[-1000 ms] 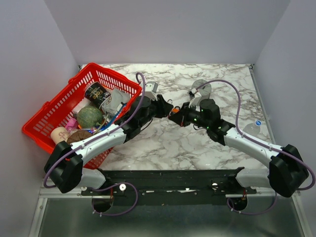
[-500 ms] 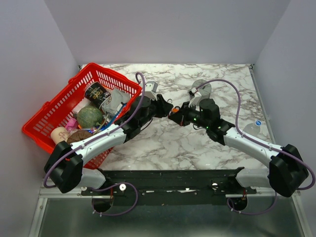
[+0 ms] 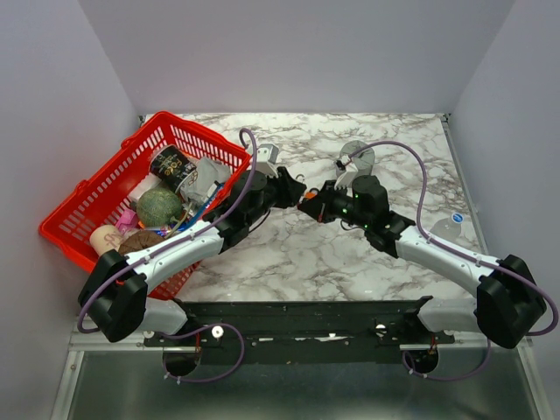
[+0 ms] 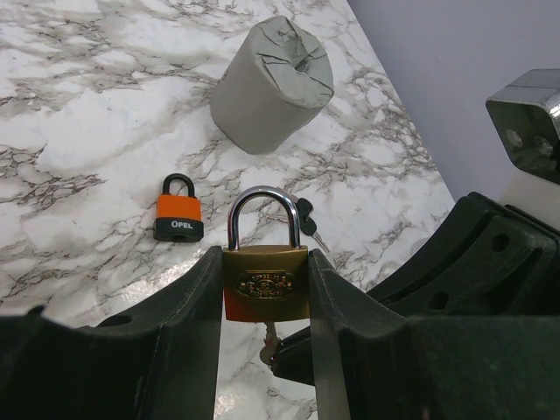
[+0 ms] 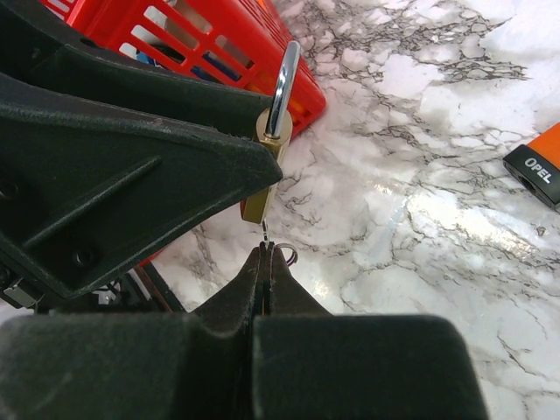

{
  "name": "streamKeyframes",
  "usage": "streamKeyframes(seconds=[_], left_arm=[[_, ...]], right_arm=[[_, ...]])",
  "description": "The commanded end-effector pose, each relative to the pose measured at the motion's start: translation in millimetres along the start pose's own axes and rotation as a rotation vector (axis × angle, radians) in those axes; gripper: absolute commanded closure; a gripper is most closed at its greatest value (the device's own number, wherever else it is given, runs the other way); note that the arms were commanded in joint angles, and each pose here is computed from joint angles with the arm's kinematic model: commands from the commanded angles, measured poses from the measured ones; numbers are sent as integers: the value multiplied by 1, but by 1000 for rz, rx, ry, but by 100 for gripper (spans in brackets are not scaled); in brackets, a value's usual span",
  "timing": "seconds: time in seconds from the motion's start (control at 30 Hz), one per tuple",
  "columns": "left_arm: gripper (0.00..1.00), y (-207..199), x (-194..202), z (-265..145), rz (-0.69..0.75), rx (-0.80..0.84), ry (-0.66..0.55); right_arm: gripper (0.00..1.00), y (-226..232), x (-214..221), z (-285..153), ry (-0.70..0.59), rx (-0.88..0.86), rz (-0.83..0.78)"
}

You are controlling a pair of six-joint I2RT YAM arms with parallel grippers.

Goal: Unlock with the key

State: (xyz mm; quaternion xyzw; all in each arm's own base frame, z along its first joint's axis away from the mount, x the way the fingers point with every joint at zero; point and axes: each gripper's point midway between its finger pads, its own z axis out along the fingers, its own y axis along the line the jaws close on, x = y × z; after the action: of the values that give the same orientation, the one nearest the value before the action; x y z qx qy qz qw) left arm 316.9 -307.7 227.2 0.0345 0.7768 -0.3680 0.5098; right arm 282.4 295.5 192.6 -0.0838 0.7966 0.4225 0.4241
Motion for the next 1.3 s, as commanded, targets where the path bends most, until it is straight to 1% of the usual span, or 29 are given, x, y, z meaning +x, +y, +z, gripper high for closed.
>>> streamKeyframes(seconds=[0.0, 0.3, 0.9, 1.27], left_arm=[[100, -11, -9, -5, -15, 32, -41], [100, -12, -10, -6, -16, 35, -45], [100, -13, -7, -6, -21, 40, -36], [100, -13, -4, -5, -16, 38, -33]], right_arm=[[99, -5, -14, 4, -79, 35, 16], [99, -9, -12, 6, -79, 44, 31], [99, -13, -20, 10, -125, 68, 80], [99, -10, -34, 9, -168, 64, 89]])
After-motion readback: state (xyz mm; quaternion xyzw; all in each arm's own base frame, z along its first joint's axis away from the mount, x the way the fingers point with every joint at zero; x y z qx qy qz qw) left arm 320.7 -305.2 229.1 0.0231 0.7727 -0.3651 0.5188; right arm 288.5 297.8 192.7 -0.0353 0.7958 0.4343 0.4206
